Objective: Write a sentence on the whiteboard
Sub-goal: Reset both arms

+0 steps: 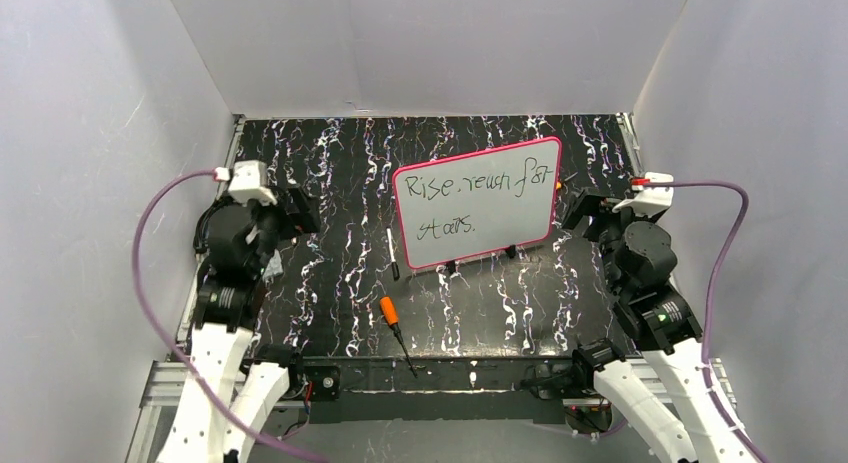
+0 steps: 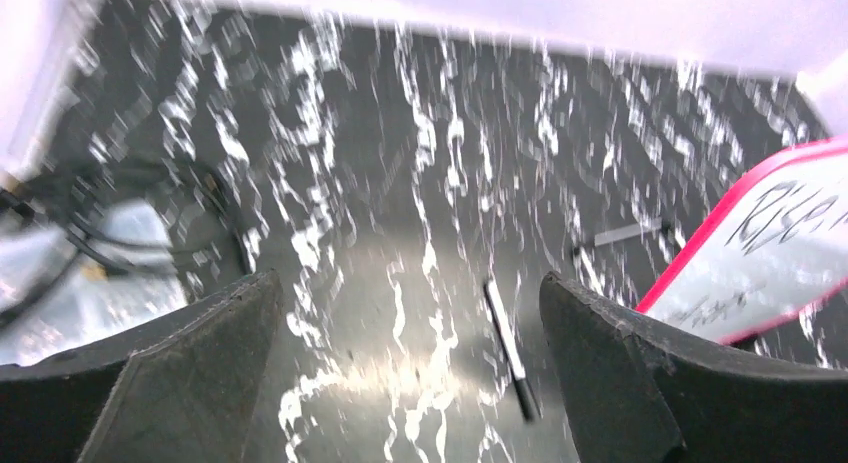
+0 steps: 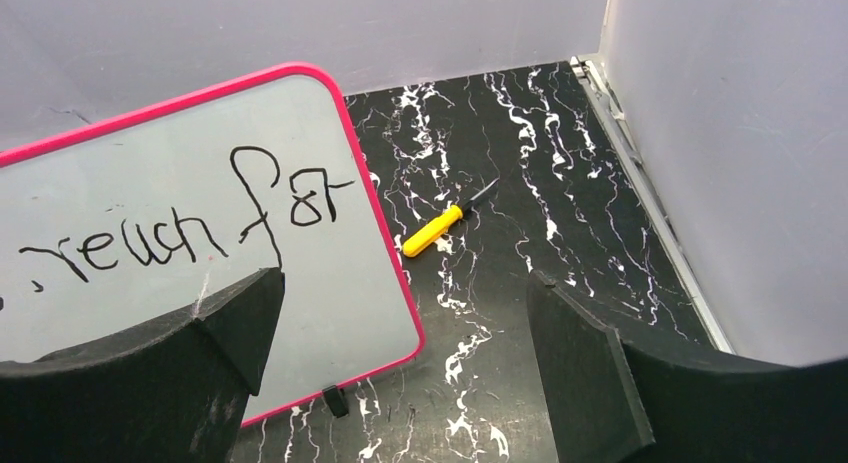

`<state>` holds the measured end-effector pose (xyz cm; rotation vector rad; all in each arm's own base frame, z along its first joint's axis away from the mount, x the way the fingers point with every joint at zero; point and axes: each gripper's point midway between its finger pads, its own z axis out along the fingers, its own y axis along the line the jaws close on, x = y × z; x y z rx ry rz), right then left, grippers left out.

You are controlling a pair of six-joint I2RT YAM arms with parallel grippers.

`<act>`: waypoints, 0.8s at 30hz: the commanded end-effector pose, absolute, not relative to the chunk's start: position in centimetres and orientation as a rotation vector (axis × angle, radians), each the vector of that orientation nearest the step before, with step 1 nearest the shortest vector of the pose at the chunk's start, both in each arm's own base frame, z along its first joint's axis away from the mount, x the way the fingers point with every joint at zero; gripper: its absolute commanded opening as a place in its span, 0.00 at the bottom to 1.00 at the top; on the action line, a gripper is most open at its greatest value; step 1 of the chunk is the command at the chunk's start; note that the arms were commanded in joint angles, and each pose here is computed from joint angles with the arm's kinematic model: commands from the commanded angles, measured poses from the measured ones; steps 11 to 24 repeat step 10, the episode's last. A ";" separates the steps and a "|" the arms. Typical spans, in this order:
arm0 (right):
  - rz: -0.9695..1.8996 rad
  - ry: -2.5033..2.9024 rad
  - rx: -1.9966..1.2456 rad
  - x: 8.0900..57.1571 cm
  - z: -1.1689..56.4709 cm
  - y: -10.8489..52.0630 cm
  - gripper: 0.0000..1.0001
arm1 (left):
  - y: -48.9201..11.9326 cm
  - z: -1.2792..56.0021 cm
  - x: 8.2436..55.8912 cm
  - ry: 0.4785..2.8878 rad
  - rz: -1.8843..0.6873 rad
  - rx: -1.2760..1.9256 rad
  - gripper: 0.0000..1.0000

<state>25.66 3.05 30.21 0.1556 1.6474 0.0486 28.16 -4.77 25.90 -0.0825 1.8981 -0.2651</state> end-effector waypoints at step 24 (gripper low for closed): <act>0.006 1.572 0.171 25.3 31.5 1.9 0.99 | -0.6 28.2 27.3 1.711 -0.051 -0.172 0.98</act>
